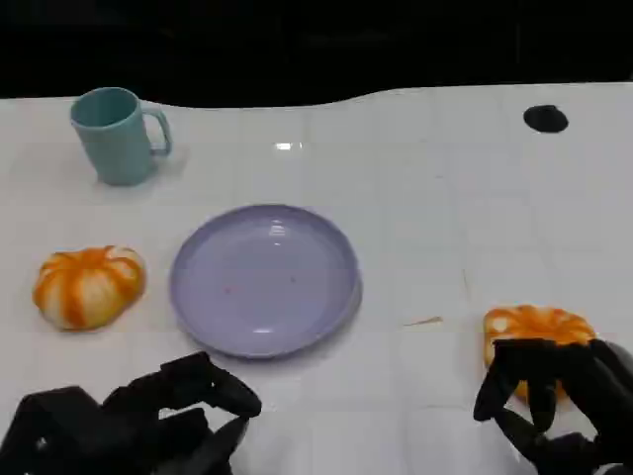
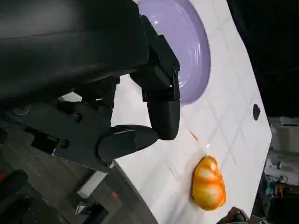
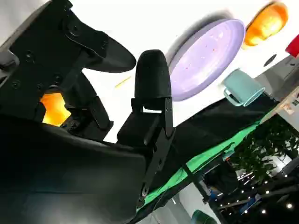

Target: Grasp the bread from the table and place it into the plate.

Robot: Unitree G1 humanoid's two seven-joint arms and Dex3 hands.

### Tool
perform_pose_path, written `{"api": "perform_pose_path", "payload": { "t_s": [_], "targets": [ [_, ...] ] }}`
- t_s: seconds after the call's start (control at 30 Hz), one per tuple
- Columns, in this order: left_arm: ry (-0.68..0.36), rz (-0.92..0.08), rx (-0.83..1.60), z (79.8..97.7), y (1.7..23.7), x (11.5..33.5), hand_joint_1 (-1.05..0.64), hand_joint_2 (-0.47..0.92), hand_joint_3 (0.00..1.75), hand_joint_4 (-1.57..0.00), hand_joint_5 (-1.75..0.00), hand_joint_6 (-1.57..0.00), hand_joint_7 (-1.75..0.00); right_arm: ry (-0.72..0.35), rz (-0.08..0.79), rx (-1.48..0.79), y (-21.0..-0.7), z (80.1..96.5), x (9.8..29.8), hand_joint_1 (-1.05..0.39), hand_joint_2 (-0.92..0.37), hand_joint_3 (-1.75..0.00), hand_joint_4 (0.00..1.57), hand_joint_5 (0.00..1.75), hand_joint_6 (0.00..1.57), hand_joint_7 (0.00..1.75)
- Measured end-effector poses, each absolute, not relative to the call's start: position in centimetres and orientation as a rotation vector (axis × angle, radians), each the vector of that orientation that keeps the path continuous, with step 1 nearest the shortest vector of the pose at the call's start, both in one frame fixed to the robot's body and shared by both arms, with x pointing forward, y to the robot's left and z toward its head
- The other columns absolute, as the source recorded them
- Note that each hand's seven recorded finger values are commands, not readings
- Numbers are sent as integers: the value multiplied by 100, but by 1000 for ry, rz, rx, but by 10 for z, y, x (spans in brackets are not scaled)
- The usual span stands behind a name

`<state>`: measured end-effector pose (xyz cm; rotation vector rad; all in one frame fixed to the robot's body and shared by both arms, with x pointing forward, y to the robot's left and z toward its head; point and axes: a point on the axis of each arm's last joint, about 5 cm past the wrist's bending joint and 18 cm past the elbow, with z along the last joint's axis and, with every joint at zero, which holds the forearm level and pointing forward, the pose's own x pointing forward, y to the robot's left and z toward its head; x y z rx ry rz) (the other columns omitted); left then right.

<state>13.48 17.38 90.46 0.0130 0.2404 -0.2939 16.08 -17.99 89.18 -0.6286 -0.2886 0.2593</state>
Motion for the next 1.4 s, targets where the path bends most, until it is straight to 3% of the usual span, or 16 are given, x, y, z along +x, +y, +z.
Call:
{"api": "perform_pose_path", "payload": {
  "t_s": [0.8, 0.97, 1.07, 1.23, 1.4],
  "targets": [
    [243, -293, 12, 905, 174, 135, -28, 80, 63, -67, -175, -63, -127, -285, 260, -631, -180, 891, 162, -11, -23, -129, 95, 175, 92, 121],
    [243, -293, 12, 905, 174, 135, -28, 80, 63, -66, -175, -63, -127, -281, 261, -632, -180, 891, 162, -10, -27, -122, 90, 174, 89, 116],
    [243, -293, 13, 905, 174, 135, -28, 80, 63, -67, -175, -63, -128, -265, 261, -636, -180, 891, 162, -9, -31, -112, 86, 169, 88, 106],
    [248, -293, 12, 905, 174, 135, -28, 80, 63, -66, -175, -63, -127, -291, 254, -659, -179, 898, 162, -12, -27, -113, 88, 156, 92, 91],
    [251, -293, 14, 905, 174, 135, -28, 80, 63, -66, -175, -63, -127, -301, 222, -721, -180, 906, 162, -20, -30, -102, 86, 118, 91, 67]
  ]
}}
